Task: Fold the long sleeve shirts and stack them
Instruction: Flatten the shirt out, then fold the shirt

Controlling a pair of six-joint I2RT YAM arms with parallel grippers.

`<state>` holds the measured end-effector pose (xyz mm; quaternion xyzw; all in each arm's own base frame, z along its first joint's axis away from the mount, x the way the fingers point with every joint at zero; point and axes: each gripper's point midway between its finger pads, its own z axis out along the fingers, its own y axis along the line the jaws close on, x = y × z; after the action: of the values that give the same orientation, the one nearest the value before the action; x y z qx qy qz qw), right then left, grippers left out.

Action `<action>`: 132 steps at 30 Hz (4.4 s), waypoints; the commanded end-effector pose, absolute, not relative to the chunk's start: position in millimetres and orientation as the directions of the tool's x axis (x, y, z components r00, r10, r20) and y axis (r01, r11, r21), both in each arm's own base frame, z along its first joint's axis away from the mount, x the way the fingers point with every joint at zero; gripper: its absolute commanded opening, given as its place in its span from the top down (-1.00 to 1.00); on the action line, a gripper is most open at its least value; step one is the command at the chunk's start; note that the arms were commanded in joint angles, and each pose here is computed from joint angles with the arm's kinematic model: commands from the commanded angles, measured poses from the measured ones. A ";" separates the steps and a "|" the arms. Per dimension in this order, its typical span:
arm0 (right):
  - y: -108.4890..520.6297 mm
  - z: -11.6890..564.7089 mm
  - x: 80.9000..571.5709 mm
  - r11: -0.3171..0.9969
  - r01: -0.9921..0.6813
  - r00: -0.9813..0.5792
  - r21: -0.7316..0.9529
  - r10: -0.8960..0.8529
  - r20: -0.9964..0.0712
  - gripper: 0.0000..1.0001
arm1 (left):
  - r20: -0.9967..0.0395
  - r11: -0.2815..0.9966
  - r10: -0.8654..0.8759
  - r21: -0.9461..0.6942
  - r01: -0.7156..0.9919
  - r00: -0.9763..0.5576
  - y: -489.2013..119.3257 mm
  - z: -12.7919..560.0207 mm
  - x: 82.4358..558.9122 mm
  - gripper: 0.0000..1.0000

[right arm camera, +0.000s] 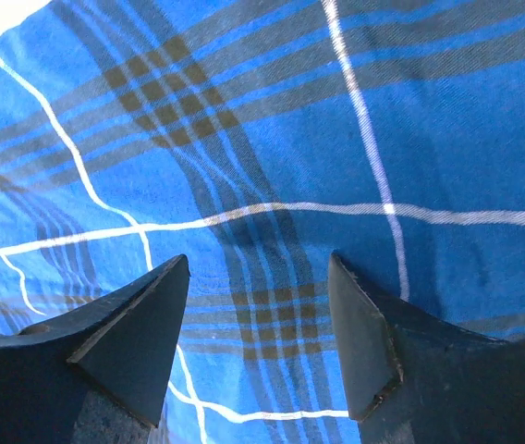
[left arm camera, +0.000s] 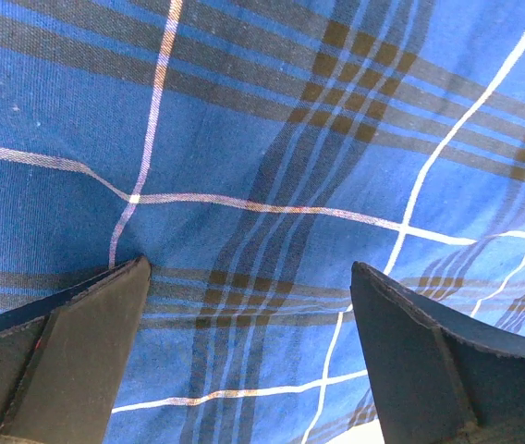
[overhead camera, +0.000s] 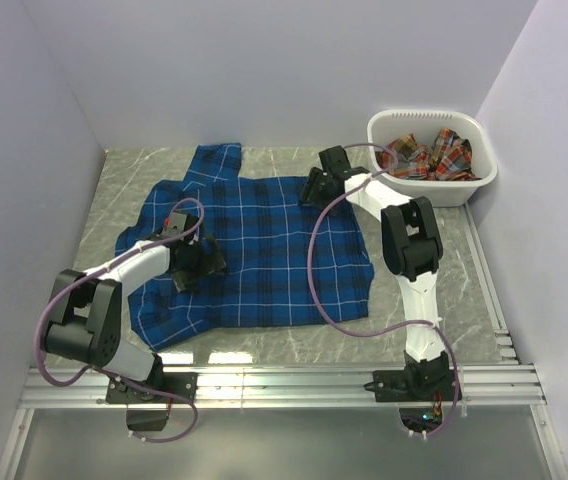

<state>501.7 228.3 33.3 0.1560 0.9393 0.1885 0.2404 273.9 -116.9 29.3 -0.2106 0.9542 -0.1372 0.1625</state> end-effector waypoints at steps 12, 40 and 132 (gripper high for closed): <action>191.0 108.7 467.2 0.946 0.109 -0.763 0.304 0.276 -0.584 -0.43 | -0.420 0.871 -0.488 -0.288 -0.397 -0.765 -92.7 104.4 294.4 -0.99; 99.2 9.9 344.7 0.946 0.318 -0.862 0.069 0.319 -0.395 -0.32 | -0.279 0.752 -0.658 -0.273 -0.600 -0.699 -58.4 11.7 356.6 -0.97; 110.5 96.3 418.6 0.933 0.276 -0.777 0.230 0.358 -0.518 0.94 | -0.313 0.569 -0.822 -0.480 -0.668 -0.476 40.7 103.8 415.1 0.64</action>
<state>389.3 114.3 79.5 0.1686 0.9523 0.0728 0.2439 386.5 32.0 88.7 -0.4591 0.8502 -0.1433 0.2142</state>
